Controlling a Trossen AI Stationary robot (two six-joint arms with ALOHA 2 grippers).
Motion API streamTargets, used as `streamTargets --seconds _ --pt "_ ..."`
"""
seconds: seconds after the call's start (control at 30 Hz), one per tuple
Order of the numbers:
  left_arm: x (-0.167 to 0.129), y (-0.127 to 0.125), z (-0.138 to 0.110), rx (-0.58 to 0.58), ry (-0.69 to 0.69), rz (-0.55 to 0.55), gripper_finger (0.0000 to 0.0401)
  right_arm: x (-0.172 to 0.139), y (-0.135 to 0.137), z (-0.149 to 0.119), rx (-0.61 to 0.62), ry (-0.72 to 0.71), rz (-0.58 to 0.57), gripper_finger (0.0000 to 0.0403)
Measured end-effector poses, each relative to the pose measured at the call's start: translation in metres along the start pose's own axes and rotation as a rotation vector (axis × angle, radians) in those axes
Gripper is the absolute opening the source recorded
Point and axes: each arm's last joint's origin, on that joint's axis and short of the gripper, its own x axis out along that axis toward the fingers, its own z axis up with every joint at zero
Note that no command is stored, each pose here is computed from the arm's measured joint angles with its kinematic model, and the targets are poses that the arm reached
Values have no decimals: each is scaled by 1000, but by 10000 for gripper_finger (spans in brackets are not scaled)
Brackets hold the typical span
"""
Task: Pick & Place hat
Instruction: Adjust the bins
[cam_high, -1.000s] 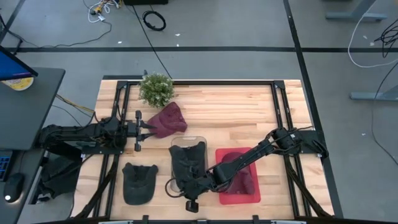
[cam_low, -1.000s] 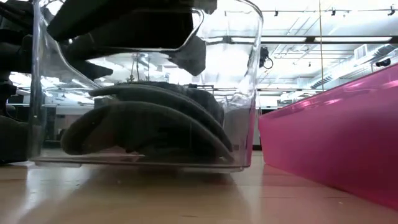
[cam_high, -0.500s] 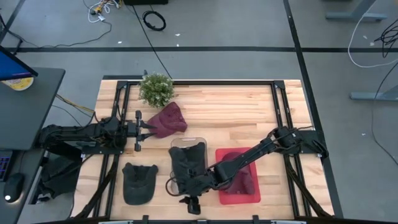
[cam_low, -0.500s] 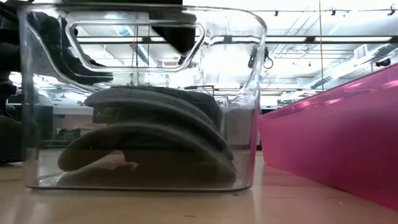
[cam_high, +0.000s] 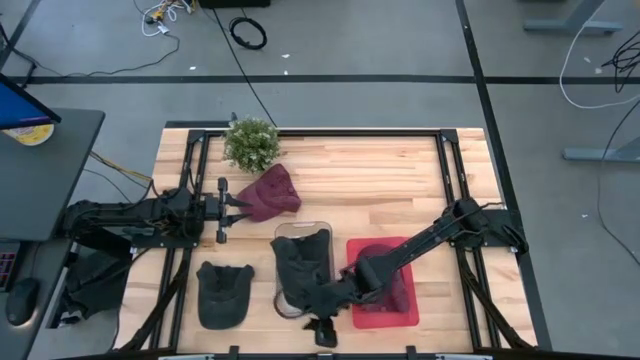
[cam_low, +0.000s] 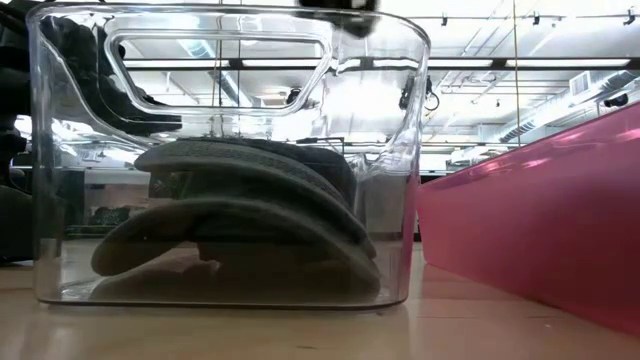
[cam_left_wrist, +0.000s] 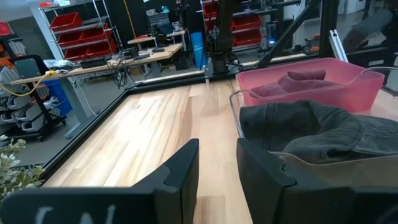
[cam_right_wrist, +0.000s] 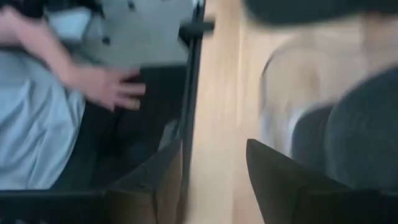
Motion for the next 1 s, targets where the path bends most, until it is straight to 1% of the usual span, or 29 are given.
streamTargets --seconds 0.13,0.23,0.4,0.6,0.73,0.9,1.0 --pt "0 0 0 0 1 0 115 -19 17 -14 39 96 -21 180" --pt "0 0 0 0 0 0 115 -30 31 -27 27 157 -51 180" --pt "0 0 0 0 0 0 115 -37 52 -56 -17 233 -151 180" --pt "0 0 0 0 1 0 115 -42 64 -82 -16 333 -235 180" --pt "0 0 0 0 0 0 115 -45 68 -92 2 329 -311 180" --pt "0 0 0 0 0 0 115 -46 76 -98 15 311 -318 180" --pt "0 0 0 0 0 0 115 -42 78 -105 7 308 -348 180"
